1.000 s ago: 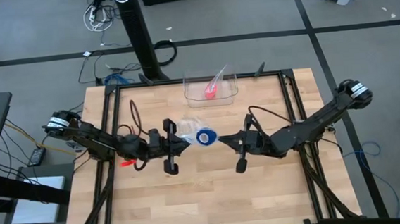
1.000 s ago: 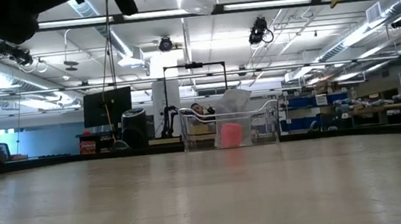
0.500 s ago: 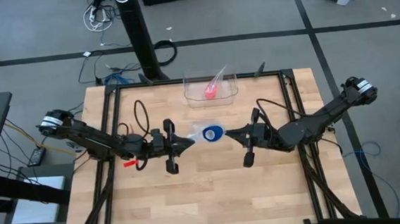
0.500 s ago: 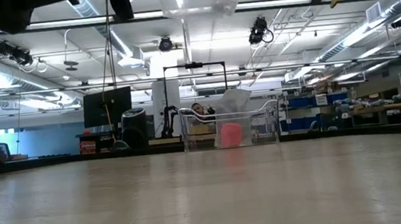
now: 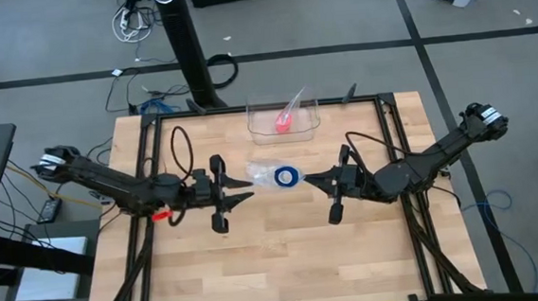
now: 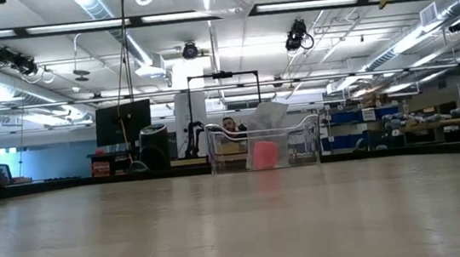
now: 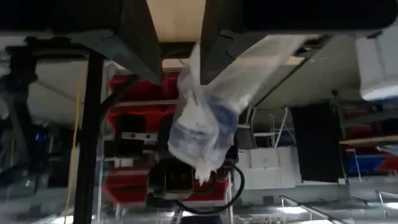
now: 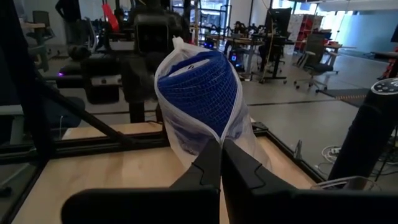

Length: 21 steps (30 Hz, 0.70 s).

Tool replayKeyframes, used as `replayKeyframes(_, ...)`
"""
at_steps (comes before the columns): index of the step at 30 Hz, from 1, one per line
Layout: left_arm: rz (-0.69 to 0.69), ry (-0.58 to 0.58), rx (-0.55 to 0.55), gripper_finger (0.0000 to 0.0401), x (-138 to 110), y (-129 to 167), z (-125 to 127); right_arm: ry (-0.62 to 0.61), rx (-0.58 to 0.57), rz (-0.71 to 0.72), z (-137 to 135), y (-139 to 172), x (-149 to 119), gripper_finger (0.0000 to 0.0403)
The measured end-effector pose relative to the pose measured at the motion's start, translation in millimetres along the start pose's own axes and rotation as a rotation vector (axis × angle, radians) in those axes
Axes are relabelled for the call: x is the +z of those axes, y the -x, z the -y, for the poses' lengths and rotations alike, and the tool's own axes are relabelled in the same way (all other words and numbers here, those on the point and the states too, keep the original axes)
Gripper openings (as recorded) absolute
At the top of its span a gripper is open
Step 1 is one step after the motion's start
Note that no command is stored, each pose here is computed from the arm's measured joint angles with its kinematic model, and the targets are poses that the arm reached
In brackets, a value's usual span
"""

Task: Roll bandage
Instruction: Put the blue bandage into the transparent zip bag

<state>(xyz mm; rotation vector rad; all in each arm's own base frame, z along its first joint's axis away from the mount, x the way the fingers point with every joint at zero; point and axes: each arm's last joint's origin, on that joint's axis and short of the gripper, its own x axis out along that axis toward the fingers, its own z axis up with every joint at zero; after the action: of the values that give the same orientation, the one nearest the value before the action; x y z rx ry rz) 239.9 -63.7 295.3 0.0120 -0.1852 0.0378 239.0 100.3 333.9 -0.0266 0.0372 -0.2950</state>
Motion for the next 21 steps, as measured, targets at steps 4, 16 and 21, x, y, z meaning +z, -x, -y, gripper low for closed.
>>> replayKeyframes(4, -0.029, -0.080, 0.044, 0.0130, 16.9, 1.3, -3.0, 0.001, 0.001, -0.007, -0.1, -0.1, -1.0, 0.0000)
replayKeyframes(16, -0.101, -0.111, 0.029, 0.0126, 32.5, -9.4, -0.7, -0.001, 0.008, -0.010, -0.4, -0.1, -1.3, 0.0000)
replayKeyframes(21, -0.090, -0.105, 0.010, 0.0086, 37.0, -10.5, -0.1, -0.003, 0.015, -0.024, -0.6, 0.0, -3.0, 0.0000)
